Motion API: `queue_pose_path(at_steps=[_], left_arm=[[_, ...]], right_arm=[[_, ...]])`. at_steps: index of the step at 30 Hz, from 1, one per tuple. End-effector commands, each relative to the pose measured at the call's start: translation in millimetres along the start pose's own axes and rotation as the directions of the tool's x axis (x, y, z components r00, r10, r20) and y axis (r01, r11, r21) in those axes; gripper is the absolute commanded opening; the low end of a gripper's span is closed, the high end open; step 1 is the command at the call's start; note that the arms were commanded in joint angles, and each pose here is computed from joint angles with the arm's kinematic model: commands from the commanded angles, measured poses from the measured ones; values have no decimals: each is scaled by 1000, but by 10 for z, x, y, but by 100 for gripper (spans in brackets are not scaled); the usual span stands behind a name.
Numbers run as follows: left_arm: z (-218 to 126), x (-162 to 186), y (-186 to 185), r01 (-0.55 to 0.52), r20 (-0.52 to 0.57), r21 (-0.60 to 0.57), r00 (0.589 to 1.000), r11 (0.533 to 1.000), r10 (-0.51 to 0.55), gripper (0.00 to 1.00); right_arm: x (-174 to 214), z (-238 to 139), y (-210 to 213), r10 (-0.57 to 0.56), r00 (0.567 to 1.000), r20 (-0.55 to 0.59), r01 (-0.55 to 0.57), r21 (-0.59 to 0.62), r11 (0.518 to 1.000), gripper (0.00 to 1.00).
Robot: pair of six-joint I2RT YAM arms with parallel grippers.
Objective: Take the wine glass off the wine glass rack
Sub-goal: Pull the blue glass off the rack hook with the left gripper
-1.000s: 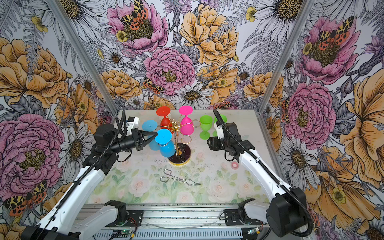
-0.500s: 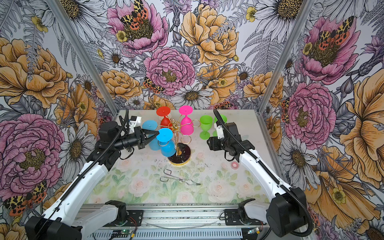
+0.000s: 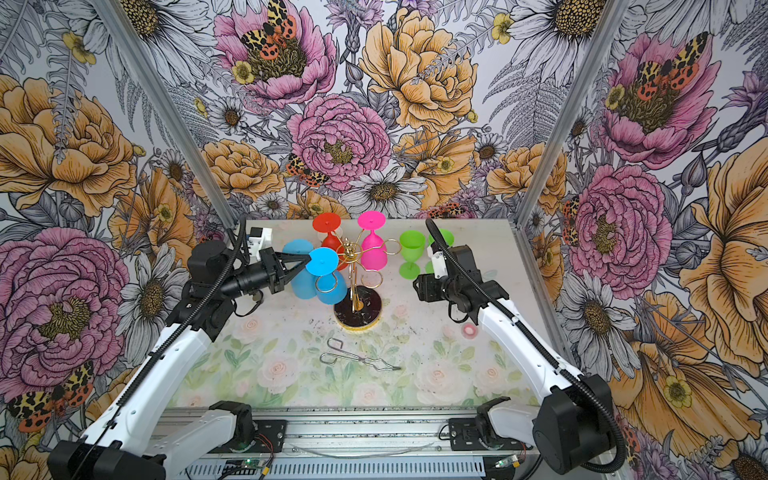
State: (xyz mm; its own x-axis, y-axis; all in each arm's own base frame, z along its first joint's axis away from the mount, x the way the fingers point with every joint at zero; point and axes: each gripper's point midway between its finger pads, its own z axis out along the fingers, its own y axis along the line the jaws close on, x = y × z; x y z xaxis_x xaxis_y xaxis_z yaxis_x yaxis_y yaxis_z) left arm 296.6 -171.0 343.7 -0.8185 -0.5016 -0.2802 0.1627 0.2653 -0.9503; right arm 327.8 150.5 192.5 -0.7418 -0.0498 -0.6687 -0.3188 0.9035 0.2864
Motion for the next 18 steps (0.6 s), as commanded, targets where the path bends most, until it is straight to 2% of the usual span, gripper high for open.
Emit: queue_pose_path(at_steps=[1,18], left_arm=[[-107,-71,-124,-23,50,13,999,1000,22,0],[-415,158,-74,5,56,24,998,1000,-7,0]], right_arm=[[-35,39,2,7,1000,16,-7,4,1000,66],[-32,48,14,12,1000,14,-12,2,1000,66]])
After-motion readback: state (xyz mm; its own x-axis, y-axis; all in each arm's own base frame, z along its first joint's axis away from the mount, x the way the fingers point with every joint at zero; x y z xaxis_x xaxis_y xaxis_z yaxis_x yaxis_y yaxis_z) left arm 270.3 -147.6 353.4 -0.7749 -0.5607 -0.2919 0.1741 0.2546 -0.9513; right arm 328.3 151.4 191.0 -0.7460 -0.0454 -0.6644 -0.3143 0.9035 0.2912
